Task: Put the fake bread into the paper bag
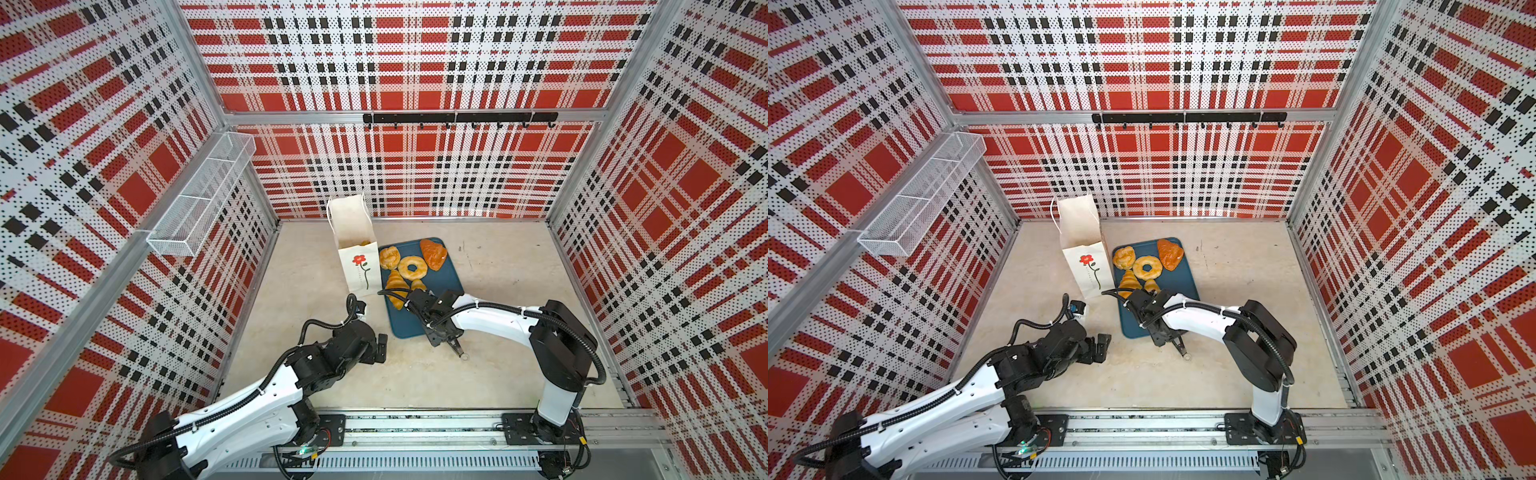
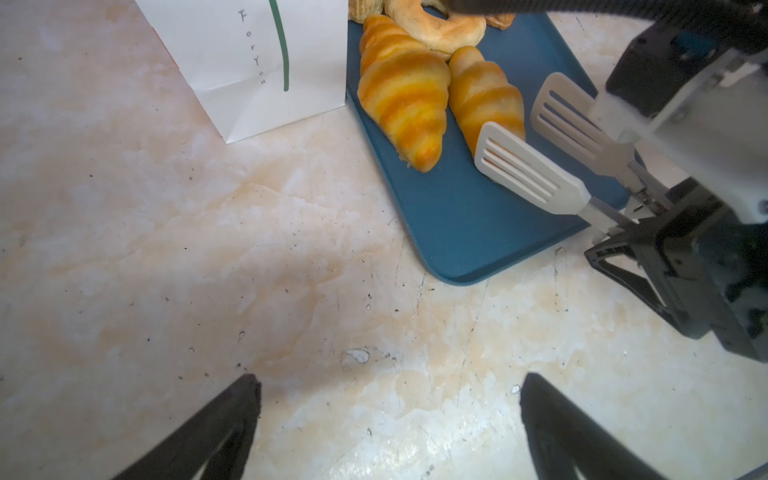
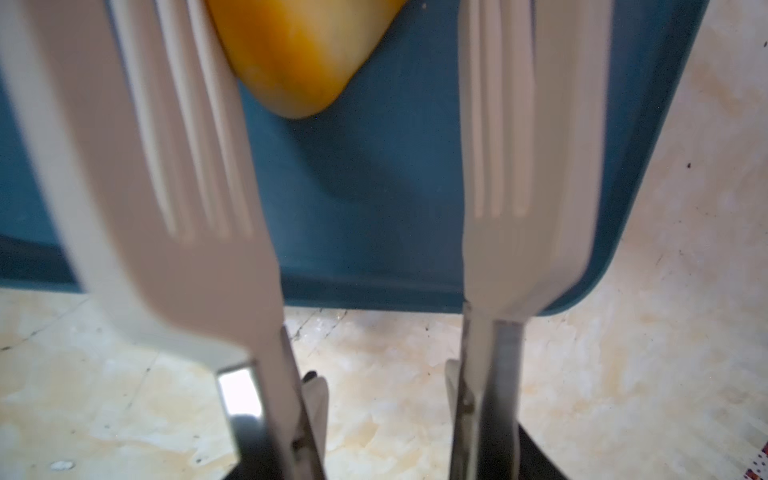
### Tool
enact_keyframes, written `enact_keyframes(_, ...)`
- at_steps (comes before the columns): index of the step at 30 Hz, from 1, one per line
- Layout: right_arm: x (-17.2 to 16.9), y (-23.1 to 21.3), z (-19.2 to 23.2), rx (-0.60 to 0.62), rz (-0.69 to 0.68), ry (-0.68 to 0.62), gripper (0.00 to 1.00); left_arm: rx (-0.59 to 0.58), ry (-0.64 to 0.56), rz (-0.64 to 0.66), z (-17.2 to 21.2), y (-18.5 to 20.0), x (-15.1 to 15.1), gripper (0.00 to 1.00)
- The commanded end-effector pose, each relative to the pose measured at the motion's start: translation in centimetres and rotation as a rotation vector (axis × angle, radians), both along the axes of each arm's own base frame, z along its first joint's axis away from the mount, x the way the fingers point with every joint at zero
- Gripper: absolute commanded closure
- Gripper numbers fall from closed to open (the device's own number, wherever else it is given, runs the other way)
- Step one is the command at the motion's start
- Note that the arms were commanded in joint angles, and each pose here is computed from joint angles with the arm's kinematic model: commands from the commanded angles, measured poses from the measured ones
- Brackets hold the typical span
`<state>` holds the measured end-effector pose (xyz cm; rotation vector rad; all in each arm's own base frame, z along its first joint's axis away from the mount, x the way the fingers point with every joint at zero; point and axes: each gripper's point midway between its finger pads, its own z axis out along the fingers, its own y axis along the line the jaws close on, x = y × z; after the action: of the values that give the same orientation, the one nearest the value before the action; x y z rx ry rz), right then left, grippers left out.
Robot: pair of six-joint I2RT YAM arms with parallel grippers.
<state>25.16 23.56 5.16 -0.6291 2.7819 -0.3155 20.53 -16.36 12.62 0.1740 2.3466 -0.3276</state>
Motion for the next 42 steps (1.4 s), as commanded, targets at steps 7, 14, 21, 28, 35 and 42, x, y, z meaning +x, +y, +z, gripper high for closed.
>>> enact_keyframes(7, 0.3, -3.4, 1.2, -0.019, -0.055, -0.01, 0.45, -0.036, -0.035, 0.035, 1.2, -0.1, 0.1, 0.01)
enact_keyframes(14, 0.5, -5.0, 1.9, -0.006, -0.026, 0.009, 0.45, -0.023, -0.021, 0.024, 1.2, -1.3, 0.2, 0.01)
enact_keyframes(21, 0.5, -4.7, 2.5, 0.058, 0.042, 0.015, 0.4, -0.012, 0.013, 0.007, 0.7, -3.0, 0.1, 0.01)
enact_keyframes(28, 1.2, -5.0, 3.0, 0.108, 0.073, 0.014, 0.38, -0.051, 0.045, -0.017, 0.1, -3.5, -0.6, 0.01)
enact_keyframes(35, 2.1, -4.5, 2.8, 0.107, 0.117, 0.036, 0.37, -0.081, 0.056, -0.084, 0.2, -5.2, -0.8, 0.01)
enact_keyframes(42, 3.0, -4.4, 2.5, 0.144, 0.116, 0.055, 0.36, -0.051, 0.076, -0.121, -0.3, -6.2, -0.6, 0.01)
